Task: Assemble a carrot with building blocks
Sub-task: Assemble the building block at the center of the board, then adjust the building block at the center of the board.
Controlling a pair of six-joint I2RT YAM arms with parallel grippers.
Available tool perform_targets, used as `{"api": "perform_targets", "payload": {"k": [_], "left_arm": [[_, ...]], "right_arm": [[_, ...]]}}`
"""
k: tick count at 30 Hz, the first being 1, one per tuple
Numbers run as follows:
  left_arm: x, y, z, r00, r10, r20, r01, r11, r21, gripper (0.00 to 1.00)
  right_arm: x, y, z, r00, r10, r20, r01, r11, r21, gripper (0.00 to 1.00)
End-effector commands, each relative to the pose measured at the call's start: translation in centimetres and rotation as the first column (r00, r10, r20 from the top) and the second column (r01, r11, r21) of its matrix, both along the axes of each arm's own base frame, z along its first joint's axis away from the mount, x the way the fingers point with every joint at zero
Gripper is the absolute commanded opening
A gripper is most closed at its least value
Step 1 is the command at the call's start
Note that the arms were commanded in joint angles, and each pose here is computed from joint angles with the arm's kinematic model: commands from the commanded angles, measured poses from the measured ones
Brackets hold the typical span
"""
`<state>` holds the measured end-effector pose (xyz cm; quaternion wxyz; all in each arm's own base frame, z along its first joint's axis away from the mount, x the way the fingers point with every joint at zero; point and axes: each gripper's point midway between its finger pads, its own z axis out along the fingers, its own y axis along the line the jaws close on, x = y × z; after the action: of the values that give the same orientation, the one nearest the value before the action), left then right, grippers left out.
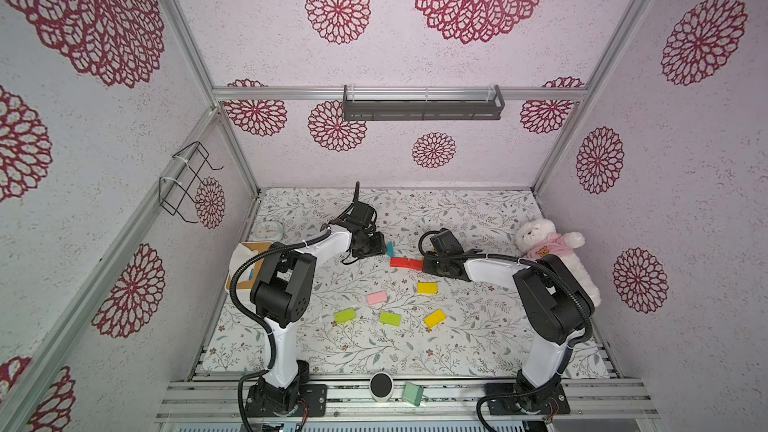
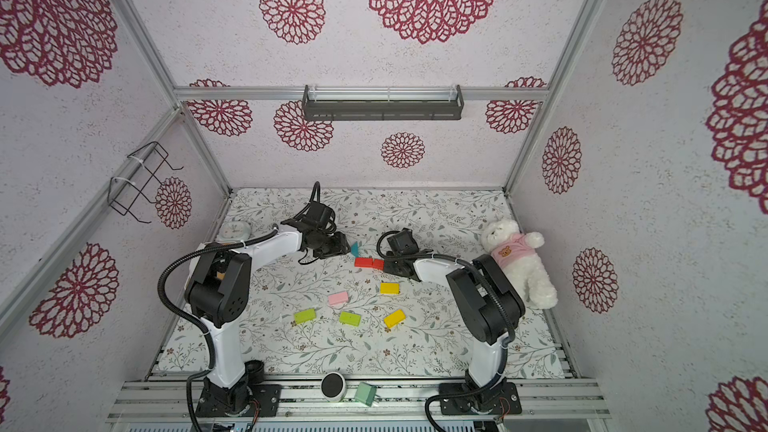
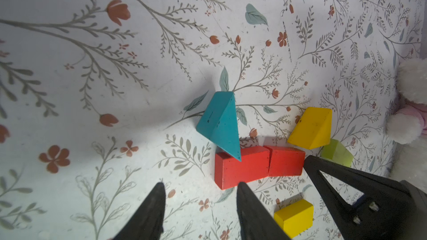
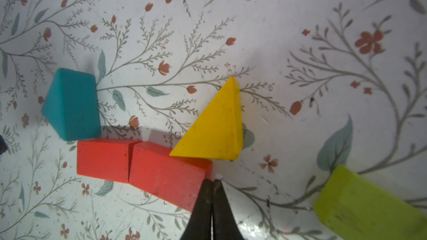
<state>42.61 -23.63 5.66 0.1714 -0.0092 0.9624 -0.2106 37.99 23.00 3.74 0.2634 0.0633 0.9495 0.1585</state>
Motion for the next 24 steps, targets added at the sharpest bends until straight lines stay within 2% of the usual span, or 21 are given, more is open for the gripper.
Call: {"api": "perform_targets", "payload": {"k": [1, 15, 22, 23, 24], "left_arm": [[0.4, -0.4, 1.4, 0.999, -0.005, 0.041, 0.006, 1.0, -0.02, 0.53], [0.4, -0.4, 1.6, 0.999, -0.006, 0.041, 0.007, 1.0, -0.019, 0.53], [0.5, -0.2, 1.8, 0.999, 0.002, 0.05, -0.001, 1.0, -0.014, 0.53], [0.7, -0.2, 3.6, 0.996, 0.005, 0.086, -0.002, 1.0, -0.03, 0.53], [0.7, -0.2, 3.8, 0.996, 0.006, 0.088, -0.003, 0.999, -0.032, 0.53]], "right_arm": [[1.1, 0.6, 0.9, 0.999, -0.008, 0.031, 0.008, 1.0, 0.004, 0.09], [1.8, 0.8, 2.0, 0.999, -0.002, 0.049, 0.002, 1.0, -0.009, 0.09], [2.0, 0.2, 5.3, 0.995, 0.003, 0.098, -0.002, 1.0, -0.012, 0.12], [2.1, -0.1, 5.7, 0.995, -0.001, 0.102, 0.002, 1.0, -0.015, 0.13], [2.2, -0.4, 6.0, 0.994, -0.007, 0.108, 0.009, 1.0, -0.015, 0.14]]}}
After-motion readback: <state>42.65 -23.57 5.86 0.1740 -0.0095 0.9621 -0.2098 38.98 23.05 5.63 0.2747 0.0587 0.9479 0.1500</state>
